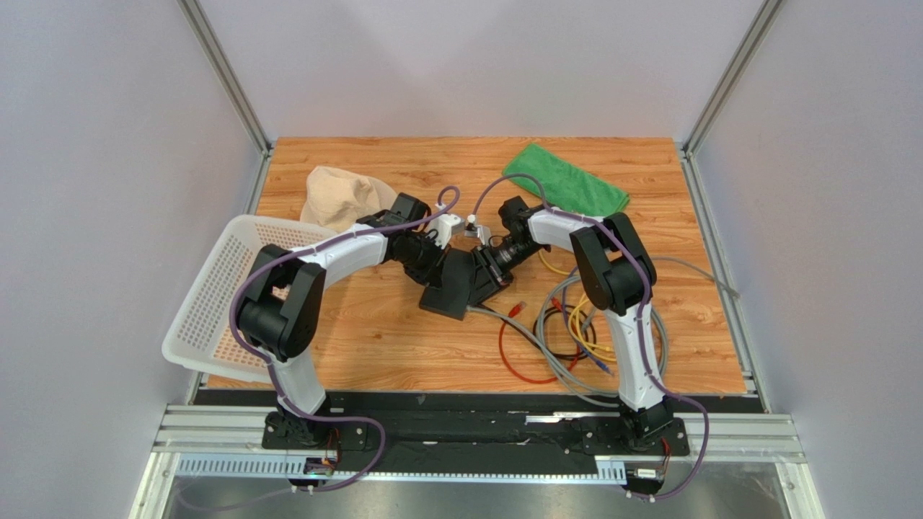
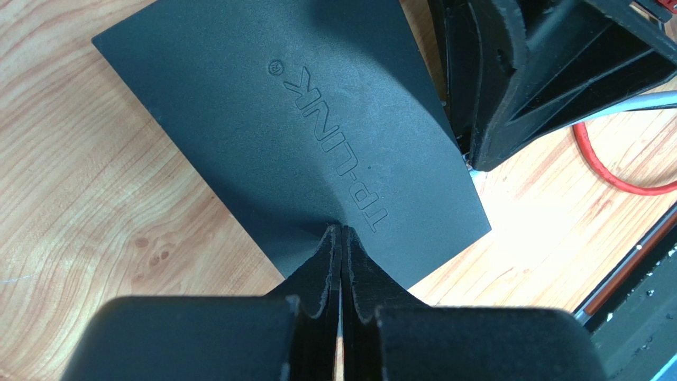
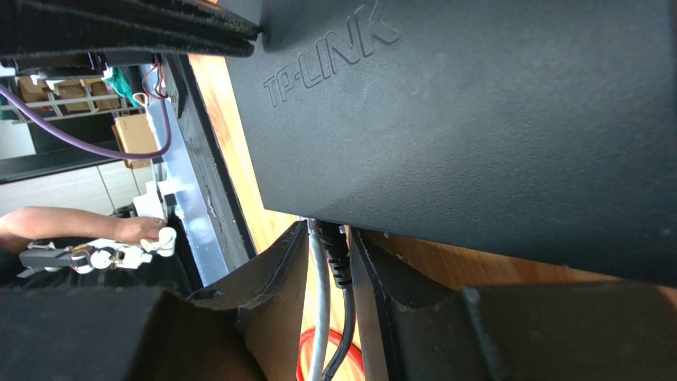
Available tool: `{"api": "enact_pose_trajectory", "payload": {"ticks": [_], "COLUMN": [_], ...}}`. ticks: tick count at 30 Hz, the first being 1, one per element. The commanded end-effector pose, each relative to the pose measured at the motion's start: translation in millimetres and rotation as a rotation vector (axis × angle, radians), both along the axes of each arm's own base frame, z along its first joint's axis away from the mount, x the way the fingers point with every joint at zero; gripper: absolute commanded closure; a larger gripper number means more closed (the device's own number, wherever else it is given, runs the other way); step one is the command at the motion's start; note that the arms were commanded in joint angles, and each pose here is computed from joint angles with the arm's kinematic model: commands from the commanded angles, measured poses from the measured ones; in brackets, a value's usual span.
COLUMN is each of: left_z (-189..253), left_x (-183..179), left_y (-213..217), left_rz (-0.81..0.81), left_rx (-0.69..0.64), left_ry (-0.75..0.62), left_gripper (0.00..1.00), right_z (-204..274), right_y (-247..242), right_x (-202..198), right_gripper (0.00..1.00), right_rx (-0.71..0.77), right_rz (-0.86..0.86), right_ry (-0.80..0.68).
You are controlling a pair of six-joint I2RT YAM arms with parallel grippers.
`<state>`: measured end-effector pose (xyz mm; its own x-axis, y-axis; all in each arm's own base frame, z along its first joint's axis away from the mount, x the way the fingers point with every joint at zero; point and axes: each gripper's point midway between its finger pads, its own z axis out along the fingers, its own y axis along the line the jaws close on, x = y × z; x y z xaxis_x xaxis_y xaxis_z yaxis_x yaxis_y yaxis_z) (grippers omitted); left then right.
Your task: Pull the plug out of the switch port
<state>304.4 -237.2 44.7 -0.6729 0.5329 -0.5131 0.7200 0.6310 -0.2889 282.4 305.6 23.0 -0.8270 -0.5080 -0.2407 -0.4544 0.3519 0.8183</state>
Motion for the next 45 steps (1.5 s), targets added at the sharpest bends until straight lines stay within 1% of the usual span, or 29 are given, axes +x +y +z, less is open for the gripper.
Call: {"api": "enact_pose_trajectory", "payload": {"ticks": [1, 6, 9, 10, 16, 21, 25, 34, 37, 45], "left_z": [-15.7, -15.7, -14.9, -15.0, -15.9, -16.7, -16.9, -16.4, -16.3, -16.3], "left_x": [-12.3, -12.2, -11.7, -11.5, -12.5, -13.5, -15.1, -15.9, -16.7, -16.8], "left_y": [9.3, 9.3, 8.7, 8.9, 8.7, 7.6, 6.6, 4.8, 4.3, 4.3], "left_rz": [-0.029, -0.031, -0.03, -0.029, -0.031, -0.039, -0.045, -0.058, -0.06, -0.059], "left_rx": [0.072, 0.072, 0.068, 0.069, 0.071, 0.073, 0.075, 0.075, 0.074, 0.076], "left_ry": [0.036, 0.035, 0.033, 0.032, 0.035, 0.035, 0.036, 0.029, 0.031, 0.029], "left_gripper": [1.0, 1.0, 1.0, 1.0, 1.0, 1.0, 1.0, 1.0, 1.0, 1.0], "right_z": [-27.9, -33.7, -34.1, -33.6, -34.9, -34.5, -33.8, -37.2, -33.7, -36.3], "right_y": [-8.2, -9.1, -7.9, -8.0, -7.3, -7.0, -6.3, -5.8, -9.1, -21.1], "right_x": [11.5, 12.9, 12.7, 14.1, 13.1, 11.7, 12.2, 8.5, 4.6, -5.3], "right_gripper": [0.66, 0.65, 0.74, 0.79, 0.92, 0.95, 0.95, 1.0, 1.0, 1.0], "right_rx": [-0.11, -0.135, -0.133, -0.131, -0.127, -0.117, -0.113, -0.109, -0.104, -0.133], "right_rz": [-0.022, -0.033, -0.031, -0.031, -0.026, -0.017, -0.012, 0.003, 0.023, 0.042], "right_ry": [-0.058, -0.054, -0.049, -0.053, -0.039, -0.037, -0.035, -0.007, -0.013, 0.025]}}
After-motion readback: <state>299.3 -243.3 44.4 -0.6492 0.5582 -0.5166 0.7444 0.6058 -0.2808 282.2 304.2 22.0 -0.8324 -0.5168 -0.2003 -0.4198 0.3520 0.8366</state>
